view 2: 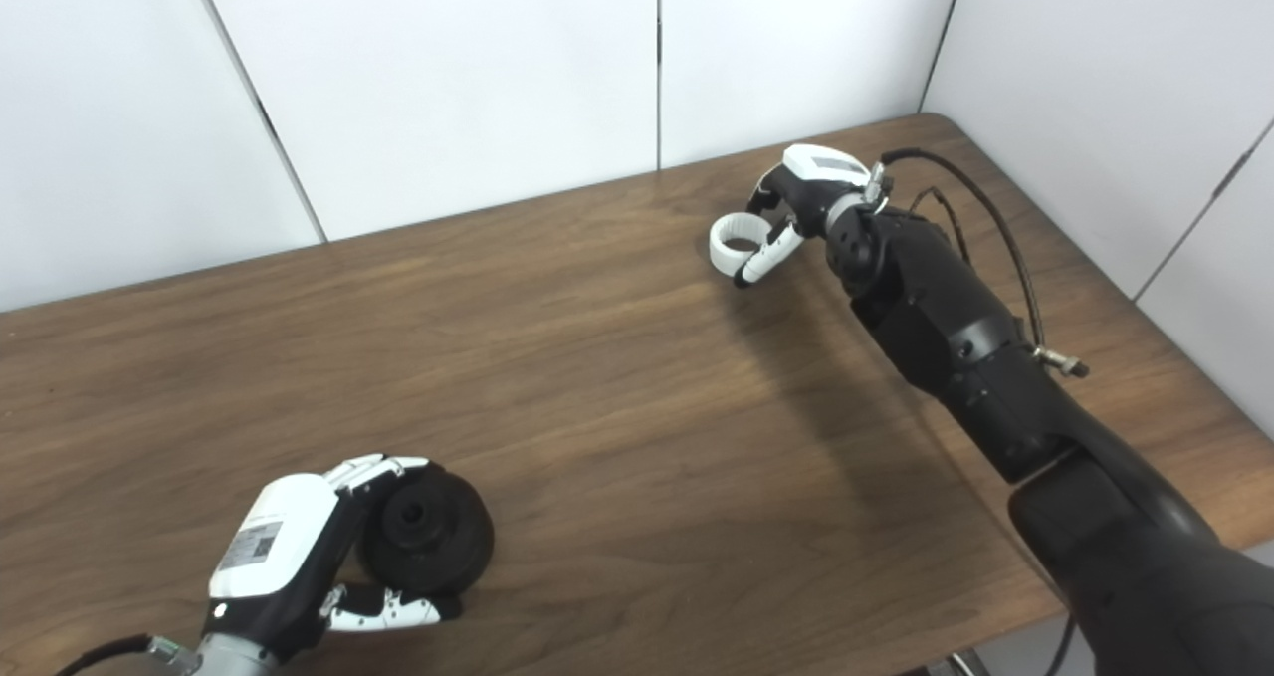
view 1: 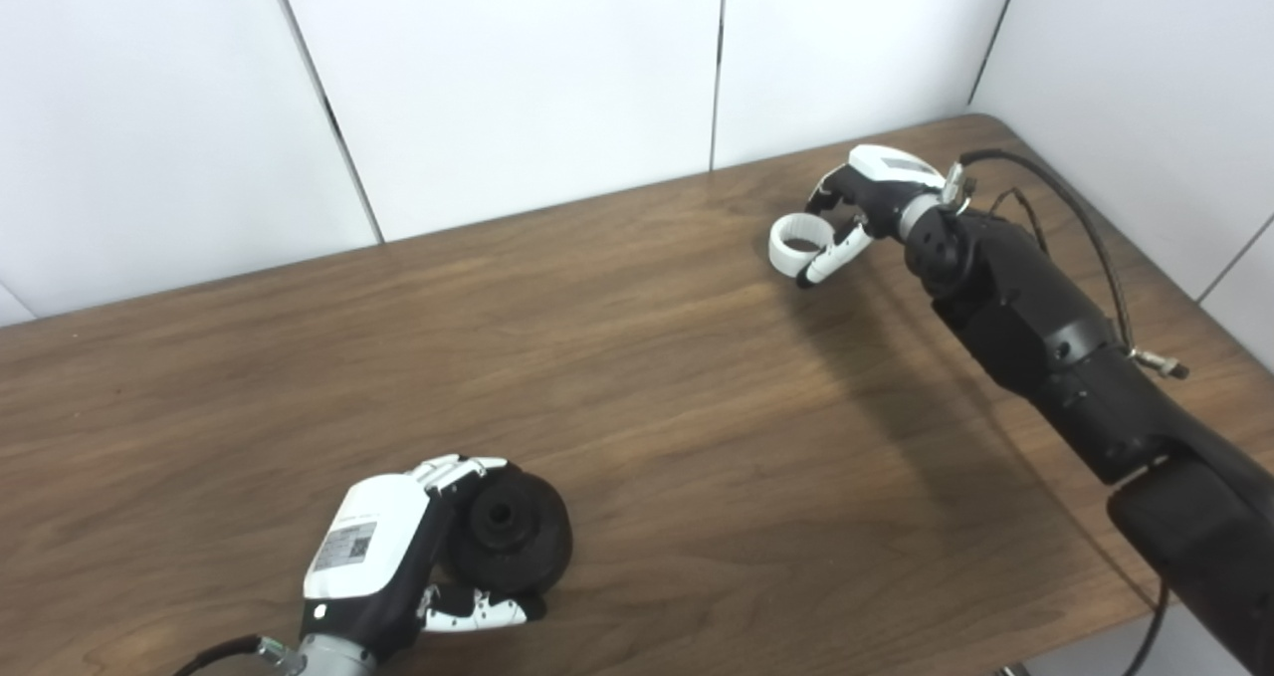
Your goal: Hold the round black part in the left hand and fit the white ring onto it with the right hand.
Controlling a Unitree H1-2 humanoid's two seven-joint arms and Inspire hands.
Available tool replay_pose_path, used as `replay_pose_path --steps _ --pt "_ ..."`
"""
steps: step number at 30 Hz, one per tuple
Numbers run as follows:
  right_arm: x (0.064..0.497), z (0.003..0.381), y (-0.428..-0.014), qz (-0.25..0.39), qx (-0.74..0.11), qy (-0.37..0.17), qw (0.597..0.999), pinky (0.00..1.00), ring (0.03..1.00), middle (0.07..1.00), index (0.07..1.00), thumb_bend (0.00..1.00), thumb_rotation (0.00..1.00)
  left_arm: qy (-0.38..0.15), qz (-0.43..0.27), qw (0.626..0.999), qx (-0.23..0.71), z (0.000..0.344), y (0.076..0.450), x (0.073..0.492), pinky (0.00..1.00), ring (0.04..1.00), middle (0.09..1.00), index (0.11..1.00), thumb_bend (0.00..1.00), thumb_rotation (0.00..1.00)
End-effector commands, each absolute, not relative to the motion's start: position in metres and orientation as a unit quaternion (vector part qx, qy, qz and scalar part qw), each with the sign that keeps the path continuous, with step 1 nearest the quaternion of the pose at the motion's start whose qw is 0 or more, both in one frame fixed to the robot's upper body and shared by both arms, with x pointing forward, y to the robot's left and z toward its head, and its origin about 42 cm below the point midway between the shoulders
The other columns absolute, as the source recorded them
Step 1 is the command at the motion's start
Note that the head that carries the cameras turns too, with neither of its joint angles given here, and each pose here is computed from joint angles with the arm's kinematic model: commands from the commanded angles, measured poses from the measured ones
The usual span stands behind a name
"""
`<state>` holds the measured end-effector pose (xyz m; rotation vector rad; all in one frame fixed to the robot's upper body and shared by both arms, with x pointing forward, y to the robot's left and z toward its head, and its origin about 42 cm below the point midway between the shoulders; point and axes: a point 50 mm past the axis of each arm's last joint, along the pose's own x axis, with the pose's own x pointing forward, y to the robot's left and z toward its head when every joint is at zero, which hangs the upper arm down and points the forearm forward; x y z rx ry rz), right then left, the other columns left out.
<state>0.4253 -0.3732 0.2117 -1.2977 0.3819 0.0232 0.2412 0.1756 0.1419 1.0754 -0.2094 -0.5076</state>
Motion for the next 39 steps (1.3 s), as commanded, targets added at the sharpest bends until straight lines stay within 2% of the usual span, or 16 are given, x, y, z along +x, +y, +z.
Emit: replay_pose_path --steps 1,5,10,16,18,19,20,24,36,39 --pt "0.432 0.239 -0.375 -0.009 -0.620 0.140 0.772 0.82 0.898 0.838 0.682 0.83 0.31 -0.053 -0.285 0.811 0.509 0.125 0.176 0.227 0.76 0.850 0.765 0.485 0.53 0.06" --pt "0.434 0.238 -0.373 -0.006 -0.623 0.138 0.770 0.84 0.934 0.864 0.678 0.86 0.34 -0.053 -0.286 0.810 0.509 0.125 0.176 0.227 0.77 0.851 0.765 0.485 0.53 0.06" --pt "0.436 0.236 -0.371 -0.007 -0.621 0.142 0.771 0.86 0.947 0.875 0.662 0.90 0.28 -0.054 -0.285 0.809 0.511 0.124 0.176 0.227 0.76 0.845 0.763 0.485 0.53 0.06" --pt "0.436 0.235 -0.372 -0.006 -0.628 0.138 0.766 0.85 0.939 0.854 0.611 0.89 0.24 -0.054 -0.287 0.808 0.512 0.126 0.175 0.227 0.75 0.838 0.763 0.485 0.53 0.06" --pt "0.435 0.234 -0.373 -0.005 -0.629 0.133 0.766 0.83 0.928 0.838 0.573 0.86 0.20 -0.055 -0.286 0.808 0.512 0.126 0.174 0.227 0.75 0.840 0.764 0.485 0.52 0.06" --pt "0.435 0.234 -0.374 -0.005 -0.630 0.131 0.766 0.83 0.922 0.827 0.522 0.66 0.17 -0.056 -0.286 0.808 0.513 0.126 0.174 0.227 0.75 0.835 0.758 0.485 0.52 0.06" --pt "0.435 0.234 -0.374 -0.004 -0.630 0.129 0.766 0.82 0.918 0.818 0.498 0.57 0.15 -0.056 -0.285 0.807 0.513 0.126 0.174 0.226 0.74 0.829 0.754 0.485 0.53 0.06" --pt "0.434 0.235 -0.377 -0.004 -0.635 0.125 0.762 0.81 0.909 0.803 0.488 0.53 0.14 -0.056 -0.284 0.806 0.516 0.127 0.173 0.226 0.75 0.830 0.755 0.485 0.53 0.06" --pt "0.426 0.244 -0.379 0.001 -0.641 0.101 0.761 0.81 0.893 0.790 0.486 0.52 0.14 -0.053 -0.289 0.808 0.511 0.129 0.167 0.227 0.76 0.846 0.765 0.485 0.52 0.06" --pt "0.418 0.258 -0.373 0.016 -0.648 0.082 0.757 0.86 0.894 0.796 0.486 0.52 0.14 -0.053 -0.290 0.806 0.514 0.130 0.160 0.227 0.77 0.846 0.764 0.485 0.52 0.06"
